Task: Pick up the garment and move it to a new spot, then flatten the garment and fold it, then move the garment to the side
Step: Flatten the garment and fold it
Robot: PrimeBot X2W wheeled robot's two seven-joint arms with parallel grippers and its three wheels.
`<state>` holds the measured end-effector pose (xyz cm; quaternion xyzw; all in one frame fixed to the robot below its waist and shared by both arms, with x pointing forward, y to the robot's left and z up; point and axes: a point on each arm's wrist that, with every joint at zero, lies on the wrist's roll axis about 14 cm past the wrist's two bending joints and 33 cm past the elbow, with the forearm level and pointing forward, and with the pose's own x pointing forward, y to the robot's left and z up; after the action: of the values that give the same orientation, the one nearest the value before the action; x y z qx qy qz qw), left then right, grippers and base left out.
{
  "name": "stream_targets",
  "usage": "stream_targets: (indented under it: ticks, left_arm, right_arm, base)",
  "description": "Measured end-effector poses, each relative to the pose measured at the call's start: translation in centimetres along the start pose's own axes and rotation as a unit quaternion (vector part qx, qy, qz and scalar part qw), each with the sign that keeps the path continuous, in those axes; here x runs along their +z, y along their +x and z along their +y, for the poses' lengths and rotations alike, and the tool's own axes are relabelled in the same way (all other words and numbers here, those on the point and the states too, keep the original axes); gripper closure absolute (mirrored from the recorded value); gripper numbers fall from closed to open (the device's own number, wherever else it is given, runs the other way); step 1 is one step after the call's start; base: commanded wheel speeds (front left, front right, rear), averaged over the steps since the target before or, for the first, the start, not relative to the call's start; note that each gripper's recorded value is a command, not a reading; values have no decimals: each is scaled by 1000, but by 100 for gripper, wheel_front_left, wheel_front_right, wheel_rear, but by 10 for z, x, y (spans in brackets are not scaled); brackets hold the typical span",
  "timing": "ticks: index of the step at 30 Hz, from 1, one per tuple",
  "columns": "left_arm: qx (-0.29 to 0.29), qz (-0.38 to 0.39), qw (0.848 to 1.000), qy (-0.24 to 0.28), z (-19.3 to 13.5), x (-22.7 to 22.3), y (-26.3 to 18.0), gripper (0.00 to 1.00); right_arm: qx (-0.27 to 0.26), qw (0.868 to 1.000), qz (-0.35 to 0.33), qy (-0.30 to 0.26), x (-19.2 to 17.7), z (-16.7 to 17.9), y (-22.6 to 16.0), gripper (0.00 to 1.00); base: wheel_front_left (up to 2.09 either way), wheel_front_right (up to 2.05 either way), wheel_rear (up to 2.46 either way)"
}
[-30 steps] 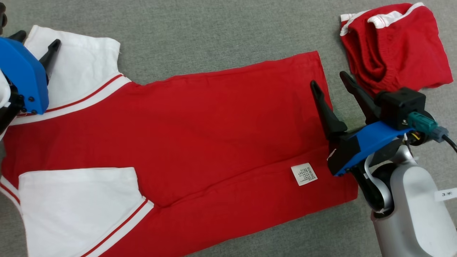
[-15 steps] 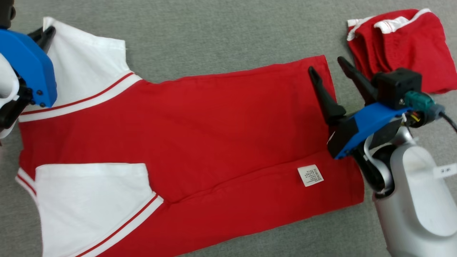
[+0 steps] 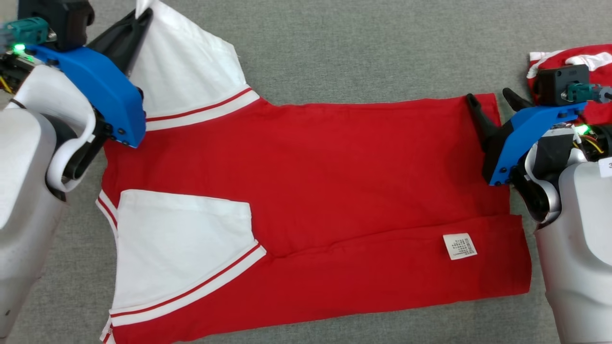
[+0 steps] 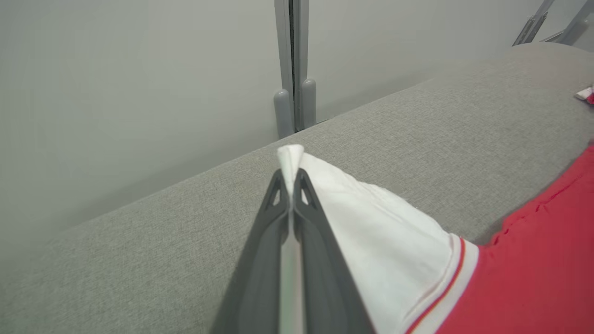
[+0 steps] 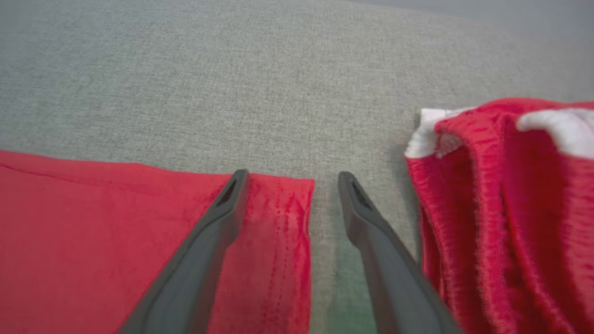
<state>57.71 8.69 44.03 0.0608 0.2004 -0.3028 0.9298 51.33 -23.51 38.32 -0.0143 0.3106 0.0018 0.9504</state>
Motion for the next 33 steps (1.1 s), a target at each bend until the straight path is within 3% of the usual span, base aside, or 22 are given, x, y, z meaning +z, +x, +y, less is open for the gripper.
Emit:
stream_targets:
  ticks: [1,2,3,4,5,6,7,8,17,24,29,33]
  left_arm:
    - [-2,-2,1000,-1,-1,0,-1,100]
    - [-3,-5,1000,-2,-2,1,-1,100]
    - [-4,-5,1000,-2,-2,0,-2,100]
    - [-4,-6,1000,-2,-3,0,-2,100]
    - [-5,-8,1000,-2,-3,1,-2,100]
    - [-5,-10,1000,-2,-3,1,-3,100]
    - [-5,-12,1000,-3,-4,2,-3,100]
    - [-5,-15,1000,-3,-3,3,-4,100]
    - [12,-72,997,-5,-4,27,-36,100]
    - [25,-122,992,-23,-25,30,-93,100]
    - [30,-129,990,-48,-45,13,-124,100]
    - [41,-111,988,-97,-69,-28,-153,100]
  right_arm:
    - [2,1000,7,5,-3,1,2,0]
    - [4,1000,12,10,-5,3,4,9]
    - [6,1000,16,14,-7,5,6,22]
    - [8,1000,18,16,-6,6,8,47]
    - [8,1000,20,19,-6,6,9,55]
    - [9,999,23,19,-7,7,11,69]
    - [10,999,24,20,-6,8,11,96]
    - [12,999,21,23,-6,9,11,100]
    - [22,998,-56,25,27,16,-9,100]
    - [37,993,-103,43,24,24,-50,100]
    - [34,991,-117,53,15,21,-74,100]
    - [24,990,-114,75,-6,17,-96,100]
  base:
    - [0,0,0]
    - [0,0,0]
    - [0,0,0]
    - [0,0,0]
    - [0,0,0]
    - [0,0,0]
    - [0,0,0]
    - [0,0,0]
    - [0,0,0]
    - [0,0,0]
    - [0,0,0]
    - [0,0,0]
